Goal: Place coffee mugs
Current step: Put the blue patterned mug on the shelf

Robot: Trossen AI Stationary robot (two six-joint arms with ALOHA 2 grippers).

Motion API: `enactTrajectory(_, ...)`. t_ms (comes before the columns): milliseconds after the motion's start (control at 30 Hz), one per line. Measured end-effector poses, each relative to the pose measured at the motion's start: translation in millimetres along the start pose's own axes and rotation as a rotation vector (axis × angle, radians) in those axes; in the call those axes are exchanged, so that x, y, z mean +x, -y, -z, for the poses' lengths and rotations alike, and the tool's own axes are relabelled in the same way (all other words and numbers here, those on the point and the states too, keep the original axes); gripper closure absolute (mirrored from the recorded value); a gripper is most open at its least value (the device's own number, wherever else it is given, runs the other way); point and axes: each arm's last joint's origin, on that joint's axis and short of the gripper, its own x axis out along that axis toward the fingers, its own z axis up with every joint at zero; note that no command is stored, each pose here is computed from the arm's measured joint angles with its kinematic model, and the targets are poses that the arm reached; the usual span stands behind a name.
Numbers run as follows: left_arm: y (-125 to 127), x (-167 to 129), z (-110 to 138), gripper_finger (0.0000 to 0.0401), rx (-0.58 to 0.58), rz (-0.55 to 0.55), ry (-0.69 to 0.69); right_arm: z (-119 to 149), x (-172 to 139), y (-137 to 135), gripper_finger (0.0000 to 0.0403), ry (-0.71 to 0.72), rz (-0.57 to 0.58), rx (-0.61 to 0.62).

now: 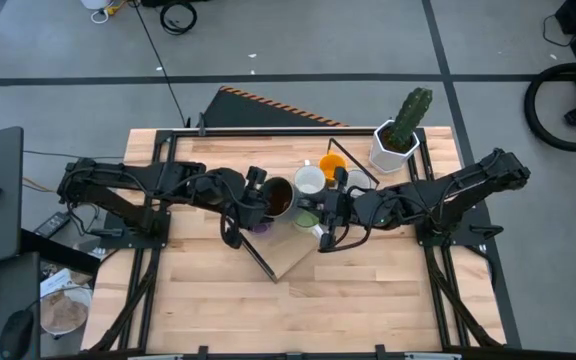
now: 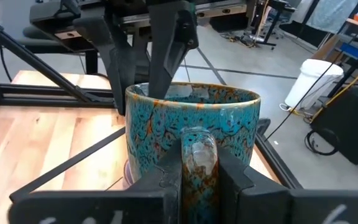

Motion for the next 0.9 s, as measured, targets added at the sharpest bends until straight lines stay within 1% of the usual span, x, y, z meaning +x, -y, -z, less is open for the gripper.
enactTrajectory(200, 5.4, -0.2, -4.0, 0.0239, -0.017, 0.005, 0.017, 1.6, -1.9, -3.3, 0.0348, -0.013, -0.009, 0.015)
enactTrajectory(367, 5.6, -0.3, -3.4, 0.0214, -0.040, 0.007, 0.011, 5.9, -0.3, -4.5, 0.0348, -0.018, -0.005, 0.014)
enactTrajectory(500, 6.7, -0.5, -4.0, 0.0213, -0.042, 0.044, 0.027, 13.5, 1.8, -6.3, 0.0348, -0.032, -0.007, 0.021)
enactTrajectory(600, 6.5, -4.0, -3.5, 0.0217, -0.044, 0.049, 0.028, 19.3, 3.4, -8.7, 0.0348, -0.041, -0.010, 0.010)
enactTrajectory(733, 6.6, -6.6, -3.7, 0.0220, -0.059, 0.071, 0.040, 21.0, 3.5, -10.3, 0.0348, -0.032, -0.009, 0.030)
enactTrajectory(900, 5.8, -25.6, -5.8, 0.0220, -0.089, 0.080, 0.094, 21.6, -2.2, -18.7, 0.0348, -0.025, -0.007, 0.032)
